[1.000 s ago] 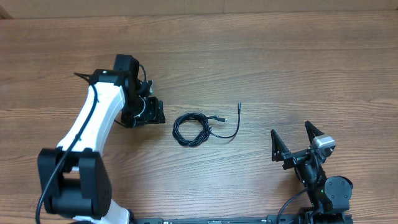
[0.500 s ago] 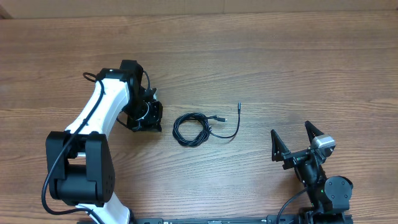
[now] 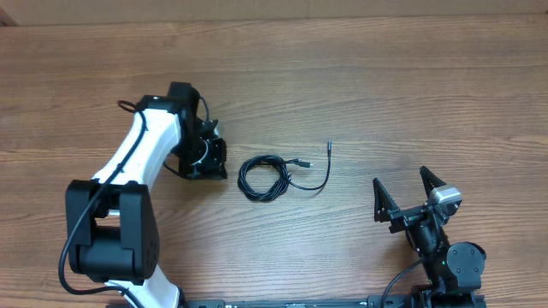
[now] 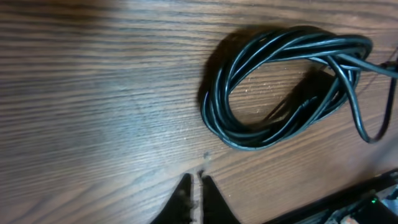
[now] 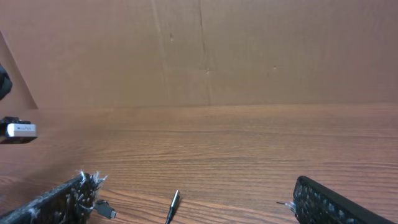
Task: Untangle cables
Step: 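Lower the left gripper and pinch the cable coil's left side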
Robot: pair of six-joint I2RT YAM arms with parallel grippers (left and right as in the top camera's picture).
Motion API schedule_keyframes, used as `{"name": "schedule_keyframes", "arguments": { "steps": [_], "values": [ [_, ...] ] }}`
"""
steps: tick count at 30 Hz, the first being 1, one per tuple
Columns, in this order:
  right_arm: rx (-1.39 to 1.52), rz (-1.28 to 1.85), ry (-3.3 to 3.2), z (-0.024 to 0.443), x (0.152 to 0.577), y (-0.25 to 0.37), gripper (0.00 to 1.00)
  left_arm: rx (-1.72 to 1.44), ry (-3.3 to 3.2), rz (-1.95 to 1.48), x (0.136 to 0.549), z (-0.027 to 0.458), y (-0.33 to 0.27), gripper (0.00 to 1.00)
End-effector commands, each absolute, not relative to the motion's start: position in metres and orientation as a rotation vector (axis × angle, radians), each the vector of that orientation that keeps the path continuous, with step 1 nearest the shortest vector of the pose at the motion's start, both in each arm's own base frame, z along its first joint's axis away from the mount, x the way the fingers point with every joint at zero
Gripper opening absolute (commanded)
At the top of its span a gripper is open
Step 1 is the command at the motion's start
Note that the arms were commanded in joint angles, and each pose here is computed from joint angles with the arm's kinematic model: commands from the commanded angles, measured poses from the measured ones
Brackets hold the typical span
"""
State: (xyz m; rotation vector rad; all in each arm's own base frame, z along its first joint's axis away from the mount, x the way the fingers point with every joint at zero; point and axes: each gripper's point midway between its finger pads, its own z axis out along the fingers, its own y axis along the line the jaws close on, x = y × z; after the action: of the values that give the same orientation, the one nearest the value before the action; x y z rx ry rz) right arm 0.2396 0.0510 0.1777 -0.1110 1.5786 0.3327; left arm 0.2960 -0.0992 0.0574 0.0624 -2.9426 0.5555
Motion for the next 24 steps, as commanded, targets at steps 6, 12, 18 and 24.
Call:
{"name": "schedule_keyframes", "arguments": {
  "steps": [6, 12, 18, 24],
  "values": [
    [-0.113, 0.341, 1.577, 0.176, 0.239, 0.052, 1.00, 0.014, -2.985, 0.412, 0.289, 0.030, -0.116, 0.22],
    [-0.113, 0.340, 1.576, 0.176, 0.239, 0.052, 1.00, -0.051, -3.067, 0.331, 0.299, 0.025, -0.128, 0.25],
    [-0.113, 0.340, 1.577, 0.176, 0.239, 0.052, 1.00, 0.026, -3.124, 0.172, 0.304, 0.021, -0.124, 0.26],
    [-0.114, 0.340, 1.576, 0.176, 0.239, 0.052, 1.00, 0.039, -3.153, 0.182, 0.306, 0.015, -0.132, 0.29]
  ]
}}
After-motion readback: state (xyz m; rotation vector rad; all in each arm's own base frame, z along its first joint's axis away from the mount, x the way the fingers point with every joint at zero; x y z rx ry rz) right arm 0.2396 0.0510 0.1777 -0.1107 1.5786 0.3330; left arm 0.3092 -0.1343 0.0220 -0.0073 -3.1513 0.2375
